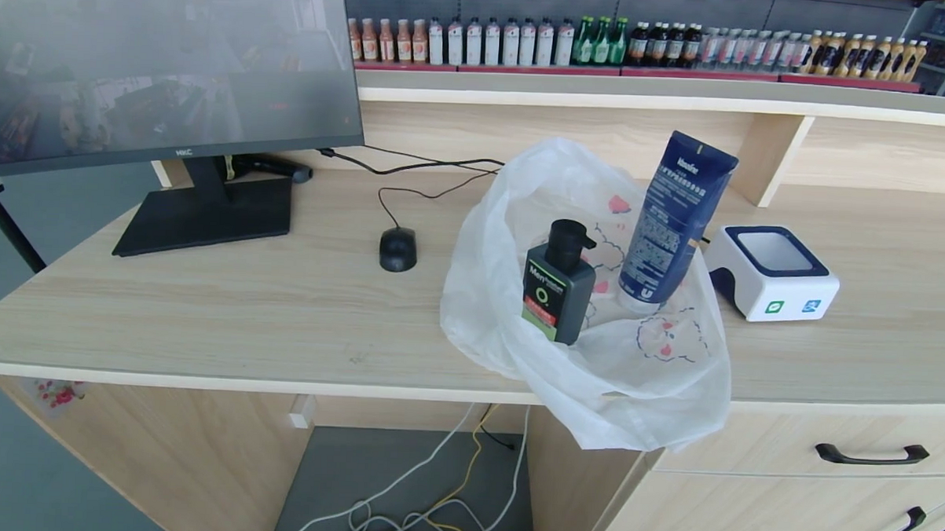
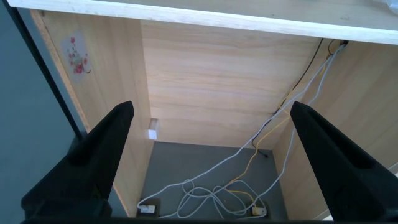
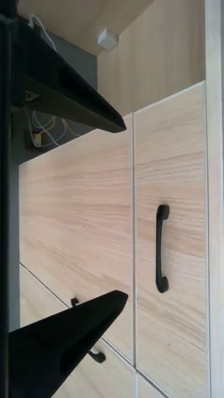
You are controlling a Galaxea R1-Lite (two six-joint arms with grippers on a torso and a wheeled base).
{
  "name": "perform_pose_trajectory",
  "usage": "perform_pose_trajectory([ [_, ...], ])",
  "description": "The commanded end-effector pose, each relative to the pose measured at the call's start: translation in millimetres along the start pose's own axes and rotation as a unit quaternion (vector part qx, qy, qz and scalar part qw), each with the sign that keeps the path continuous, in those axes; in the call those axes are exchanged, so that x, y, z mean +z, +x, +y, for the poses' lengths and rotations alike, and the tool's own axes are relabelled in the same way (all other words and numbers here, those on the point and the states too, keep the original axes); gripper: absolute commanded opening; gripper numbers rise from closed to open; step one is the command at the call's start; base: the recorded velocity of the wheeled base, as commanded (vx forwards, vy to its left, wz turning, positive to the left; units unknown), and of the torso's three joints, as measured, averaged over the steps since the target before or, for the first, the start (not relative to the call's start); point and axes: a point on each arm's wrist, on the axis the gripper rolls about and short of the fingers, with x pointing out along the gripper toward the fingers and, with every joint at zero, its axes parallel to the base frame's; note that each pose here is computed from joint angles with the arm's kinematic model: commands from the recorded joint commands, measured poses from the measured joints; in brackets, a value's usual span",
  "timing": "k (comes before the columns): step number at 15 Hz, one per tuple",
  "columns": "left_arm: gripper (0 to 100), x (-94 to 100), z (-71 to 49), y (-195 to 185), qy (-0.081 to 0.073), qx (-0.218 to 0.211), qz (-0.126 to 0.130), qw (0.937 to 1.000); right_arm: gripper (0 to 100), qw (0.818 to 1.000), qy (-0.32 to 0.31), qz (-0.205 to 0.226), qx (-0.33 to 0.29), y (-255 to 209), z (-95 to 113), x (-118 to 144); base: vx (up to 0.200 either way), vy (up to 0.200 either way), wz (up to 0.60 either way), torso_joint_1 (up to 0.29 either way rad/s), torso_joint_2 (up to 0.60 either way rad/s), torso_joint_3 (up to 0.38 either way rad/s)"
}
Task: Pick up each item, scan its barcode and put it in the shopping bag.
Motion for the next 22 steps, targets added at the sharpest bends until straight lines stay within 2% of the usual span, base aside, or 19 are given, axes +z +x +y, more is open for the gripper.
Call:
perform_pose_trajectory([
  [1,100,0.0,0.0,0.0,0.000,-0.001,0.000,1.0000,100,0.999,-0.001,0.022,-0.026,3.2,1.6,0.7,0.000,0.000,0.00,0.000,0.00,0.000],
  [2,100,0.0,0.0,0.0,0.000,-0.001,0.000,1.0000,100,0.999,-0.001,0.027,-0.037,3.9,2.2,0.9,0.000,0.000,0.00,0.000,0.00,0.000],
  [4,100,0.0,0.0,0.0,-0.001,0.000,0.000,1.0000,100,0.999,-0.003,0.013,-0.048,1.3,2.1,0.4,0.000,0.000,0.00,0.000,0.00,0.000],
  [5,100,0.0,0.0,0.0,-0.001,0.000,0.000,1.0000,100,0.996,0.007,-0.001,-0.084,1.4,0.8,-1.7,0.000,0.000,0.00,0.000,0.00,0.000],
  [6,100,0.0,0.0,0.0,-0.001,0.000,0.000,1.0000,100,0.996,0.019,-0.007,-0.090,2.0,0.6,-2.2,0.000,0.000,0.00,0.000,0.00,0.000],
  [8,100,0.0,0.0,0.0,-0.001,-0.001,0.000,1.0000,100,0.999,0.018,-0.005,-0.028,2.8,3.1,-3.4,0.000,0.000,0.00,0.000,0.00,0.000],
  [9,100,0.0,0.0,0.0,-0.001,0.000,0.000,1.0000,100,0.999,0.017,-0.007,-0.035,2.6,2.7,-2.8,0.000,0.000,0.00,0.000,0.00,0.000],
  [10,100,0.0,0.0,0.0,-0.001,0.000,0.000,1.0000,100,0.993,0.031,0.001,-0.112,3.0,0.8,-2.2,0.000,0.000,0.00,0.000,0.00,0.000],
  [11,100,0.0,0.0,0.0,0.000,0.000,0.000,1.0000,100,0.989,0.036,0.019,-0.141,5.6,1.8,-1.6,0.000,0.000,0.00,0.000,0.00,0.000],
  [12,100,0.0,0.0,0.0,0.000,-0.001,0.000,1.0000,100,0.990,0.030,0.014,-0.139,4.6,2.0,-1.9,0.000,0.000,0.00,0.000,0.00,0.000],
  [13,100,0.0,0.0,0.0,-0.001,-0.001,0.000,1.0000,100,0.994,0.029,-0.014,-0.102,0.7,1.4,-2.9,0.000,0.000,0.00,0.000,0.00,0.000],
  [16,100,0.0,0.0,0.0,-0.001,-0.001,0.000,1.0000,100,0.989,0.037,-0.049,-0.134,-5.7,1.6,-5.0,0.000,0.000,0.00,0.000,0.00,0.000],
  [18,100,0.0,0.0,0.0,-0.001,0.000,0.000,1.0000,100,0.988,0.038,-0.052,-0.137,-6.0,1.6,-5.3,0.000,0.000,0.00,0.000,0.00,0.000],
  [20,100,0.0,0.0,0.0,0.000,-0.001,0.000,1.0000,100,0.994,0.032,-0.052,-0.090,-5.4,3.6,-5.4,0.000,0.000,0.00,0.000,0.00,0.000],
  [21,100,0.0,0.0,0.0,-0.001,0.000,0.000,1.0000,100,0.999,0.029,-0.043,-0.012,-4.7,7.1,-7.6,0.000,0.000,0.00,0.000,0.00,0.000],
  [22,100,0.0,0.0,0.0,0.000,-0.001,0.000,1.0000,100,0.999,0.021,-0.033,0.022,-4.6,8.7,-9.6,0.000,0.000,0.00,0.000,0.00,0.000],
])
